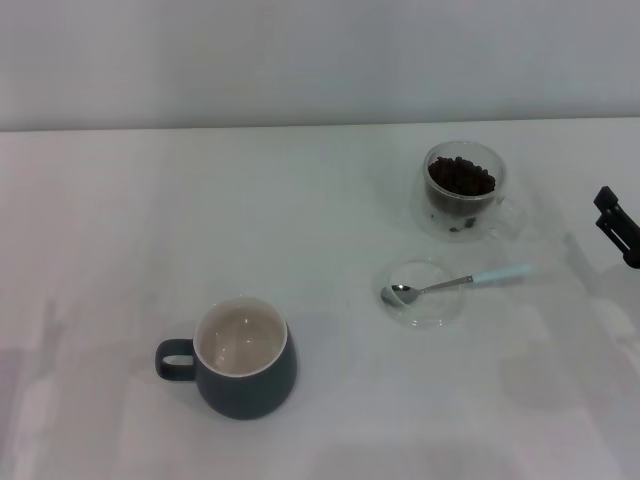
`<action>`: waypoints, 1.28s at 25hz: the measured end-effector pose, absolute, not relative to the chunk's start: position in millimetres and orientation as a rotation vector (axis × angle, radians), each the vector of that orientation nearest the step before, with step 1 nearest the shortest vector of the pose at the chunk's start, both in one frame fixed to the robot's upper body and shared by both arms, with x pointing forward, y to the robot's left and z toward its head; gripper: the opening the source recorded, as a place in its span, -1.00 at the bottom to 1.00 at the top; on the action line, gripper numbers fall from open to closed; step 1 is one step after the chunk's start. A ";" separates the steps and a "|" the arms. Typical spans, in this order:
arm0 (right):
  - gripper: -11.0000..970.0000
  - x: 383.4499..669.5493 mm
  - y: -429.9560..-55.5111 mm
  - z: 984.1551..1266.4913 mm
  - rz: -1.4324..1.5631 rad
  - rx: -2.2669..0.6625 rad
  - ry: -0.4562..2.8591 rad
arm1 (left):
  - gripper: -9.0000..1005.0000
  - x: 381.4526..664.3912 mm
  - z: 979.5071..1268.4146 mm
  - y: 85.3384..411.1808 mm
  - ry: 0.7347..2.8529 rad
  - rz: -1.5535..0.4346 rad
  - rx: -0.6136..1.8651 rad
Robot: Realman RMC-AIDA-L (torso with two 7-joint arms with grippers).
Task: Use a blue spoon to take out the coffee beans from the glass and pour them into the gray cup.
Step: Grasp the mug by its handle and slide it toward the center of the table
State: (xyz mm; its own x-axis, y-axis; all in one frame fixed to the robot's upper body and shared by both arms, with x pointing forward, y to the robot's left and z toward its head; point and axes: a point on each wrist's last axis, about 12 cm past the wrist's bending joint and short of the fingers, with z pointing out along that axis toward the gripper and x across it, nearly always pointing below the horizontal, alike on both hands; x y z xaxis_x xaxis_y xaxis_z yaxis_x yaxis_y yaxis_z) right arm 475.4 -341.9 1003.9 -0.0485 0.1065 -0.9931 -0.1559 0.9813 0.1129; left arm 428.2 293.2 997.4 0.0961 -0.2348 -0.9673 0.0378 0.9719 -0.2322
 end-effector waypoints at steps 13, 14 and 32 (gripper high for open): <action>0.74 469.7 -341.5 1003.7 0.221 -0.034 1.594 | 0.56 411.7 996.6 293.5 1.453 -0.214 -0.129; 0.74 469.7 -341.3 1004.4 0.224 -0.034 1.588 | 0.56 407.1 996.1 294.9 1.451 -0.212 -0.133; 0.74 478.7 -341.3 1011.6 0.219 -0.048 1.549 | 0.56 355.0 986.3 290.7 1.516 -0.363 0.320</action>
State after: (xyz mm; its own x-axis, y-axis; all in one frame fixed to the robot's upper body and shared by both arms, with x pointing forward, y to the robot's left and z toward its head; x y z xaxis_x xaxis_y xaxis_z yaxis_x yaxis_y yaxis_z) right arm 478.7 -341.3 1011.6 0.0062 0.1096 -0.9940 -0.1703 0.9796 0.1069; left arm 355.0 290.7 986.3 0.0209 -0.0322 -0.9993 0.4238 0.9055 -0.0203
